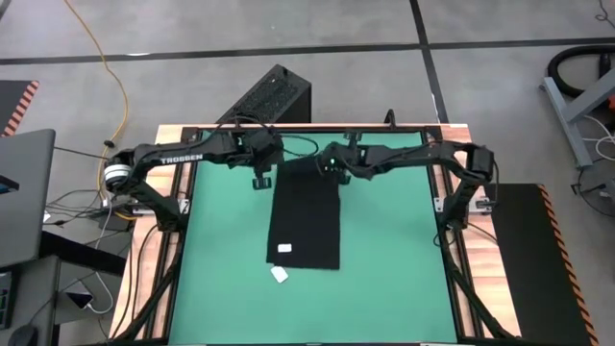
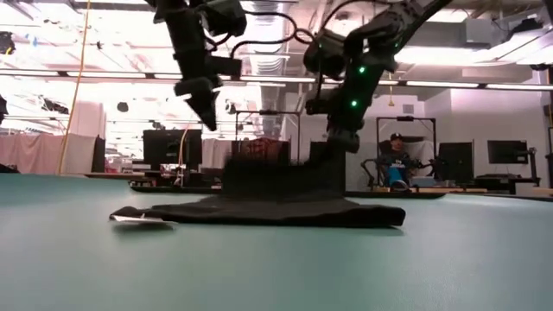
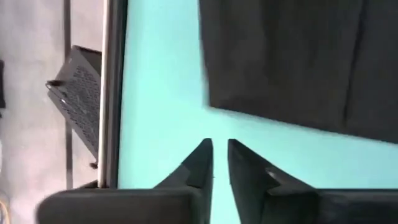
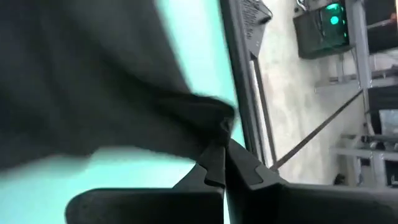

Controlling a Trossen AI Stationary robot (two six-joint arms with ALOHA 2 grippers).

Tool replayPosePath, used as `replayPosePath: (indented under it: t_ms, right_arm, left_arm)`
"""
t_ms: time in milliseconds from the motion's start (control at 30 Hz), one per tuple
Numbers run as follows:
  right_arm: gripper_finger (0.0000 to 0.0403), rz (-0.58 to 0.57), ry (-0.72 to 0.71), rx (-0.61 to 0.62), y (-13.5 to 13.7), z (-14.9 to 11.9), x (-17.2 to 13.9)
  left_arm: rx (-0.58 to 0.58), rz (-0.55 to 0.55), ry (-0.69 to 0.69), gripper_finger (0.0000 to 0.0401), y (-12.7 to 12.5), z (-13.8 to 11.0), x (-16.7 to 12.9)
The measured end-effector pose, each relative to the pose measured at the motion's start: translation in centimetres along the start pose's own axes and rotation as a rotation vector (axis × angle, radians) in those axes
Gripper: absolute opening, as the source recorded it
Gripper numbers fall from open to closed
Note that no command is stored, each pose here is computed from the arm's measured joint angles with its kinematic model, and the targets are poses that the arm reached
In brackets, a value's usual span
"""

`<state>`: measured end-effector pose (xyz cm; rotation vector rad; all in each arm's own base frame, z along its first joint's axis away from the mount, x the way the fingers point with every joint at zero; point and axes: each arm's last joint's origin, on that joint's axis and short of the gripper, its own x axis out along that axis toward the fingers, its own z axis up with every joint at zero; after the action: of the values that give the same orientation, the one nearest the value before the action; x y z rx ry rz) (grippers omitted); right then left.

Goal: Roll towel into tight, uniform cylinder
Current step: Roll the black towel

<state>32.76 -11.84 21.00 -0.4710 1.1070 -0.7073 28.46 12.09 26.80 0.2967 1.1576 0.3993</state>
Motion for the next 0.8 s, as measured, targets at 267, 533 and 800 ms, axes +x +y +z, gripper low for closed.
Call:
replayPosePath:
  t_ms: [267, 533, 800]
  right_arm:
    - [0.0025, 0.024, -0.018, 0.025, -2.8, -0.6, 1.3]
    - [0.0075, 0.11, -0.11, 0.195, -8.3, -2.3, 0.9]
    - [0.0123, 0.372, -0.215, 0.234, -10.4, -4.0, -1.2]
  left_arm:
    - [-0.112, 0.001, 0.004, 0.0139, 1.1, -0.3, 0.7]
    - [-0.229, -0.447, -0.199, 0.0138, -1.8, -0.3, 2.0]
    - [-0.196, -0.543, -0.203, 0.0099, -8.5, -2.0, 3.9]
